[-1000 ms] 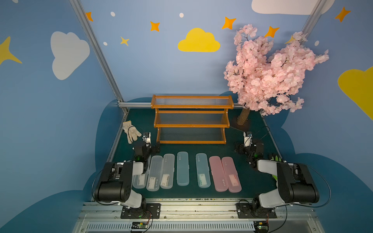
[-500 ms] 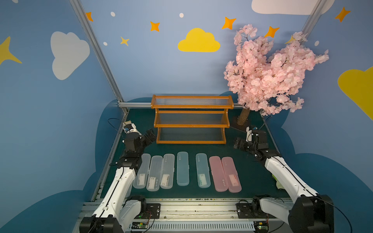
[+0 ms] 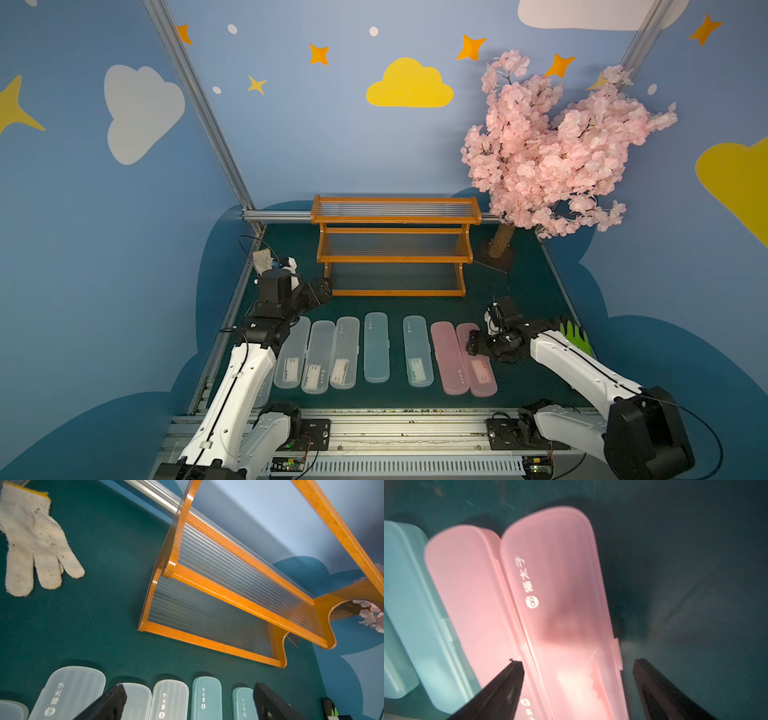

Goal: Place the pencil cases on the shelf according to color
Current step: Pick up the pencil case from the center of the board.

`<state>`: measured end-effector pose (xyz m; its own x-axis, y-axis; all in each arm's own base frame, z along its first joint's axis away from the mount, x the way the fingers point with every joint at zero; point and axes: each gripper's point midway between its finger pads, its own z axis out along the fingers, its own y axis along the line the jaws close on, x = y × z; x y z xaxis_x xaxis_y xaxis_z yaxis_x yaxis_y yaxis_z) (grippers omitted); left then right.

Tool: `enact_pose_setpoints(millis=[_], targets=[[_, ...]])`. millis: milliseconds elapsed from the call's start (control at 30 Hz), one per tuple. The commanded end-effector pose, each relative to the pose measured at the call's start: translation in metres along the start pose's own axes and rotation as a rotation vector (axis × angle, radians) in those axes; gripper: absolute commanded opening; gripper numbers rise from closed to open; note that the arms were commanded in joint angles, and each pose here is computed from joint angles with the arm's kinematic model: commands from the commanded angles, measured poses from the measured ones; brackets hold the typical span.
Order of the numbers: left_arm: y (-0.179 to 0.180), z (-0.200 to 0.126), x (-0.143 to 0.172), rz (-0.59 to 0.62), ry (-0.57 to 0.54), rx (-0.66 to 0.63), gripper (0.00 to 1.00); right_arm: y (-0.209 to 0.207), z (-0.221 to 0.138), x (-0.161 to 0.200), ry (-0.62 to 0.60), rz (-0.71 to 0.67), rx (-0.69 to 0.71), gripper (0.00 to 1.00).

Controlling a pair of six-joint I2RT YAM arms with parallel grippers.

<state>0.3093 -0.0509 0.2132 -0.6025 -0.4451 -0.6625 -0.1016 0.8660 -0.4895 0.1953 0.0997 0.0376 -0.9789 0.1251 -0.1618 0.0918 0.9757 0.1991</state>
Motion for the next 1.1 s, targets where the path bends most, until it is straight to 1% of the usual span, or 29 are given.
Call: enact_pose_setpoints(millis=[0, 200, 333, 367, 567, 700, 800, 833, 867, 1067], targets=[[0.0, -0.002, 0.012, 0.027, 0.029, 0.013, 1.0, -0.001, 0.01, 0.009, 0.049, 0.028, 0.026, 0.88], [-0.002, 0.0, 0.013, 0.04, 0.044, 0.008, 1.0, 0.002, 0.017, 0.004, 0.074, 0.006, 0.077, 0.9], [-0.003, -0.001, 0.015, 0.048, 0.053, 0.009, 1.0, -0.017, 0.01, -0.005, 0.095, 0.009, 0.217, 0.92], [-0.004, -0.001, 0.016, 0.05, 0.053, 0.01, 1.0, -0.019, 0.009, -0.008, 0.097, 0.004, 0.227, 0.93], [-0.006, -0.003, 0.018, 0.065, 0.055, 0.014, 1.0, -0.022, -0.002, -0.026, 0.095, 0.01, 0.246, 0.93], [-0.007, -0.002, 0.02, 0.069, 0.06, 0.012, 1.0, -0.015, -0.006, -0.027, 0.087, -0.015, 0.209, 0.92], [-0.008, 0.0, 0.021, 0.068, 0.063, 0.02, 1.0, -0.003, -0.001, -0.023, 0.112, -0.039, 0.154, 0.93], [-0.009, 0.001, 0.021, 0.066, 0.067, 0.021, 1.0, 0.002, 0.002, -0.021, 0.12, -0.043, 0.135, 0.98], [-0.009, 0.002, 0.021, 0.065, 0.068, 0.023, 1.0, 0.005, 0.004, -0.02, 0.125, -0.04, 0.127, 0.99], [-0.011, 0.006, 0.024, 0.062, 0.09, 0.03, 1.0, 0.001, 0.019, -0.016, 0.161, -0.019, 0.157, 0.99]])
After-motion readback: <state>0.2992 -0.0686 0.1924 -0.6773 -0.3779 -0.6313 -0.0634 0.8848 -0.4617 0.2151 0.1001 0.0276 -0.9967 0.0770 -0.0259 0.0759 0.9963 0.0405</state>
